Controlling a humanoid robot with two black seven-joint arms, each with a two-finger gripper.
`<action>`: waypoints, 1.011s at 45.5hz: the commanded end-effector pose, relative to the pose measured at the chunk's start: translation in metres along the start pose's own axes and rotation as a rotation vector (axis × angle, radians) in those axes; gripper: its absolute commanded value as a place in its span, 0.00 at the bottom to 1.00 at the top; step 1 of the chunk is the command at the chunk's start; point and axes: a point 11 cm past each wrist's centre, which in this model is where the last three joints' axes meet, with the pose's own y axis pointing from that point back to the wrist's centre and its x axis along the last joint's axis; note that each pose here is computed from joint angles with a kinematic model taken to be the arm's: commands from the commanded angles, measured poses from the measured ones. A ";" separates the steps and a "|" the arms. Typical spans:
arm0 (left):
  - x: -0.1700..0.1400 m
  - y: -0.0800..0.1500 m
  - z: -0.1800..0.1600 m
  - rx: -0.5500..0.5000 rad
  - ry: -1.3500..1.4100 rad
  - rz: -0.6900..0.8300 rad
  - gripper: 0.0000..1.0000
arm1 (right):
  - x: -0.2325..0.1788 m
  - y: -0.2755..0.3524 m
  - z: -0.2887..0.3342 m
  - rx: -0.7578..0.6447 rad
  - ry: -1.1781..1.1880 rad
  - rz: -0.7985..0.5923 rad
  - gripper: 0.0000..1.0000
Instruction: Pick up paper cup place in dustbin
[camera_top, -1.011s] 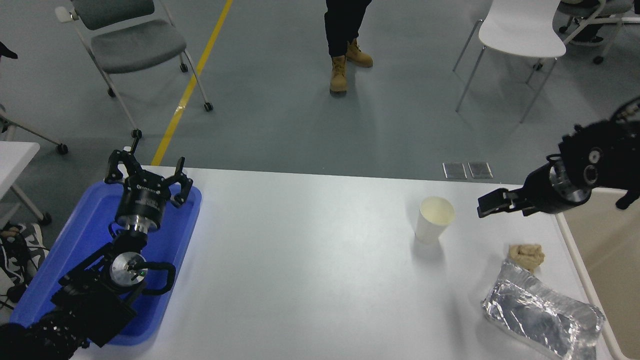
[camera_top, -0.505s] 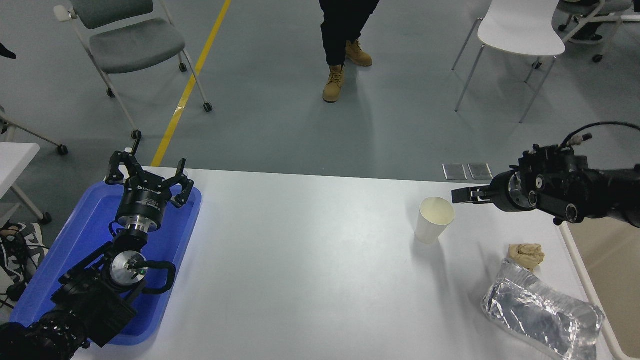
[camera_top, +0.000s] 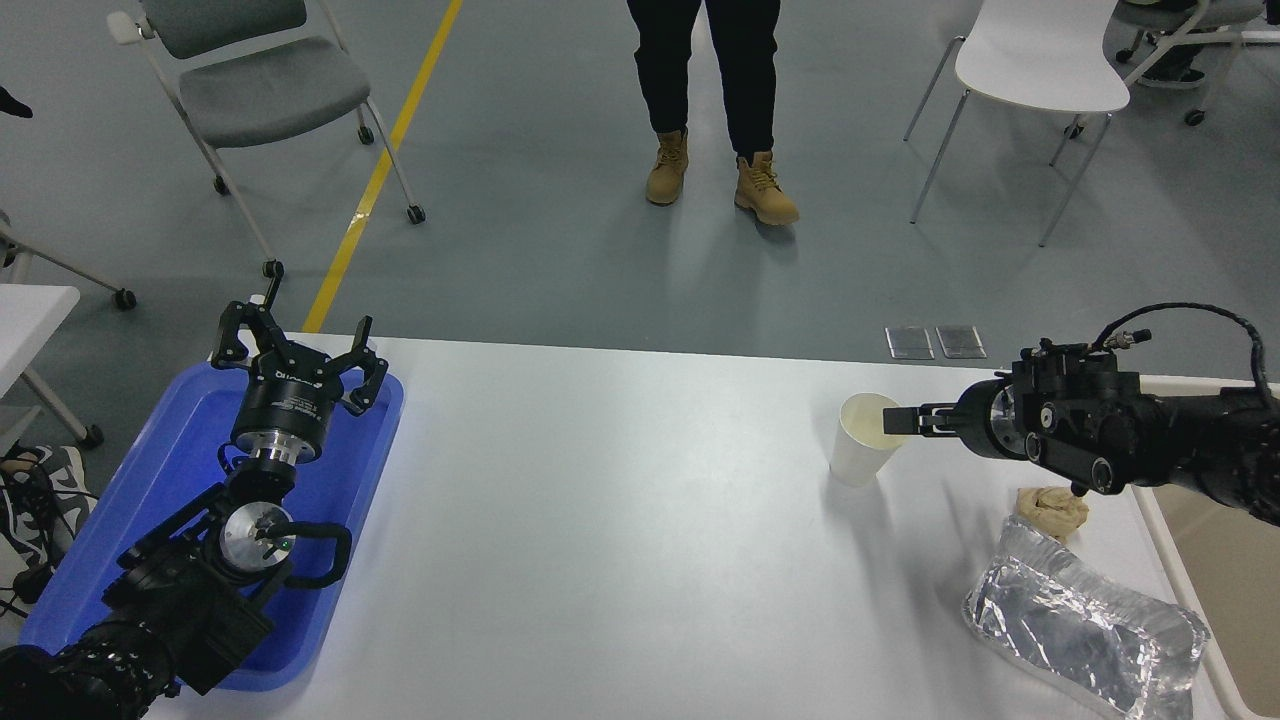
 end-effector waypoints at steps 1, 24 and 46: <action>0.000 0.000 0.000 0.000 0.000 -0.001 1.00 | -0.006 -0.004 -0.004 0.011 -0.017 0.000 0.74; 0.000 0.000 0.000 0.001 0.000 0.000 1.00 | -0.011 -0.005 -0.016 0.050 -0.042 -0.013 0.00; 0.000 0.000 0.000 0.001 0.000 0.000 1.00 | 0.035 0.039 -0.028 0.119 -0.014 -0.036 0.00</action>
